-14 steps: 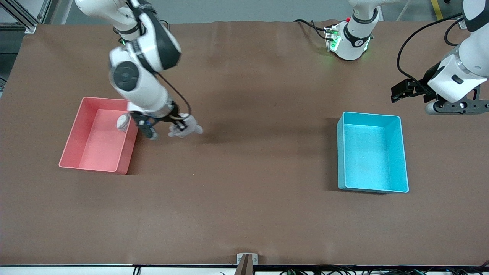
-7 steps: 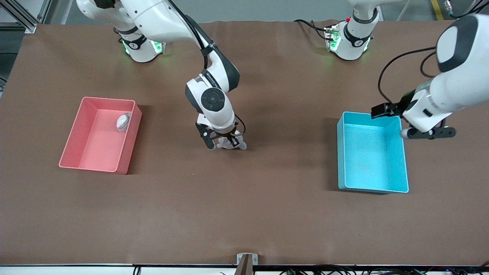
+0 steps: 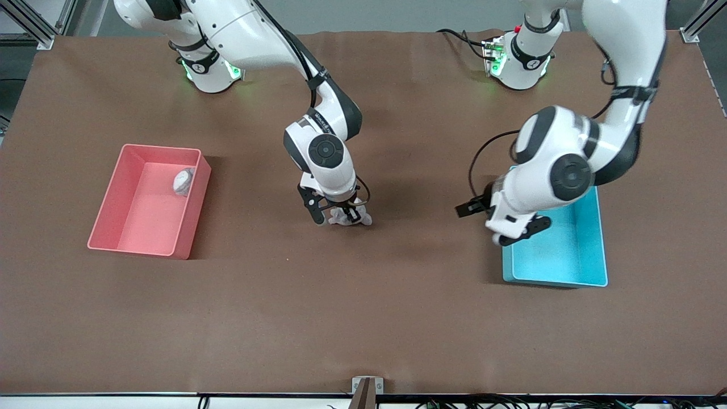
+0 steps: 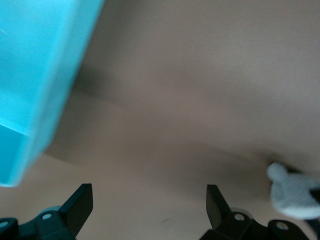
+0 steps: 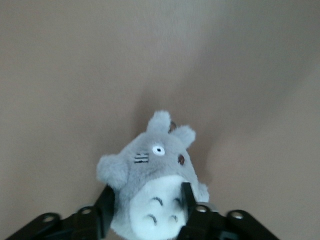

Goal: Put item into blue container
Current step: 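Set the plush mid-table with the right gripper while the left gripper approaches, then grasp the plush with the left gripper while the right gripper returns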

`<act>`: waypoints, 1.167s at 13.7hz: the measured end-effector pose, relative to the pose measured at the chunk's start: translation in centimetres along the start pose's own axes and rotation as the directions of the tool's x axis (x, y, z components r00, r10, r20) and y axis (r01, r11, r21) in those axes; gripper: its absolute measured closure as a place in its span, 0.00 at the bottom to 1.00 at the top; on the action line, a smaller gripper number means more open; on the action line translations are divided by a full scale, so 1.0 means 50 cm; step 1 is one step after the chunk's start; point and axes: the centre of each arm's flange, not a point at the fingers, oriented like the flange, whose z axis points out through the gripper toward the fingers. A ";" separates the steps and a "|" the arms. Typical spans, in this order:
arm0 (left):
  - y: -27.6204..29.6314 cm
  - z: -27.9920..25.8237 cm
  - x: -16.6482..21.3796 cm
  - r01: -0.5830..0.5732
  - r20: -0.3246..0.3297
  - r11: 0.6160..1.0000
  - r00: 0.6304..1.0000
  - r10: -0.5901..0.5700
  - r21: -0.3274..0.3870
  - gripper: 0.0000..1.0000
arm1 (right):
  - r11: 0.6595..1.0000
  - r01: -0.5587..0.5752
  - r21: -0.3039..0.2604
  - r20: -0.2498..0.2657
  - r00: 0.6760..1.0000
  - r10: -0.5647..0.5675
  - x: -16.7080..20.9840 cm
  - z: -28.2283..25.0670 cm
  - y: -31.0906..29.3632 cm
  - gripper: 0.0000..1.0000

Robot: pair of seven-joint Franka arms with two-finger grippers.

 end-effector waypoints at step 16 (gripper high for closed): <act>0.353 0.359 -0.263 0.425 0.050 0.836 0.899 -0.436 -0.349 0.00 | 0.900 0.435 -0.013 0.106 0.896 -0.431 0.767 -0.203 0.462 0.00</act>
